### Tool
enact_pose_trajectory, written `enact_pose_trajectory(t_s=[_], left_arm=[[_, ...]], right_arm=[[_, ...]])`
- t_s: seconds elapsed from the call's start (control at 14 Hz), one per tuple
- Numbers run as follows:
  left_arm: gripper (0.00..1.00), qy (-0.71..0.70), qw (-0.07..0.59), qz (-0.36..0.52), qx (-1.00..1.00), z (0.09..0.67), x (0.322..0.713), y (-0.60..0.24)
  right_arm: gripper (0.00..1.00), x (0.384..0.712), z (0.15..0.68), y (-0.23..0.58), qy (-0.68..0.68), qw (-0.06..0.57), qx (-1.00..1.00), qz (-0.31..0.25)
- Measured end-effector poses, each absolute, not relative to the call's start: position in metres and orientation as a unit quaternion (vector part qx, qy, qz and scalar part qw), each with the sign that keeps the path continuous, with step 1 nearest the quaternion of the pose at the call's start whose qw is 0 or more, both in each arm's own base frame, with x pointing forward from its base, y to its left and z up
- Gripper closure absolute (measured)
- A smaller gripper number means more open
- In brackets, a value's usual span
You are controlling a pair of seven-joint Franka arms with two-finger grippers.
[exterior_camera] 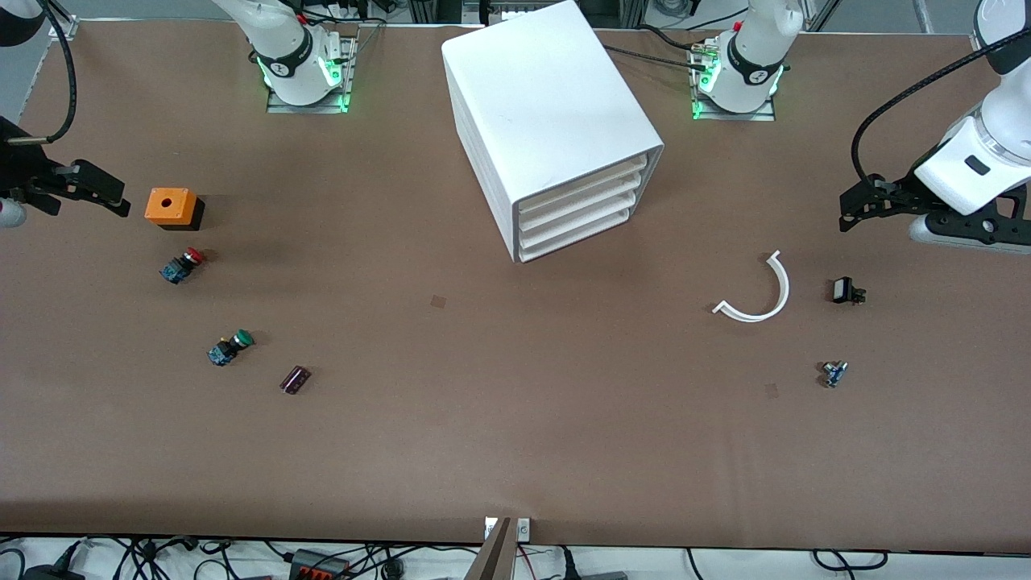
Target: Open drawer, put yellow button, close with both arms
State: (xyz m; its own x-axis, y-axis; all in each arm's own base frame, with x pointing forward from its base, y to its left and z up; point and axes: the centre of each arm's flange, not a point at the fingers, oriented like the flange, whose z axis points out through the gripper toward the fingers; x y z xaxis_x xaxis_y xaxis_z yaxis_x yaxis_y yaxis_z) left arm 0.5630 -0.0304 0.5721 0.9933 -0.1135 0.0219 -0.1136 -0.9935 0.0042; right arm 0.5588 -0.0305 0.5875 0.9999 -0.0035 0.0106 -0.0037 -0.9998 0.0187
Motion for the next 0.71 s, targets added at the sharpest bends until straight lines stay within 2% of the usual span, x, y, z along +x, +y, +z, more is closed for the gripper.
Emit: enact_pose_trajectory(t_s=[0.71], left_arm=[[0.0,-0.063,0.003,0.019,0.998,0.5803,0.5627,-0.0372]], right_arm=[[0.0,0.5594,0.5803,-0.0305,-0.002,0.009,1.0,0.005]])
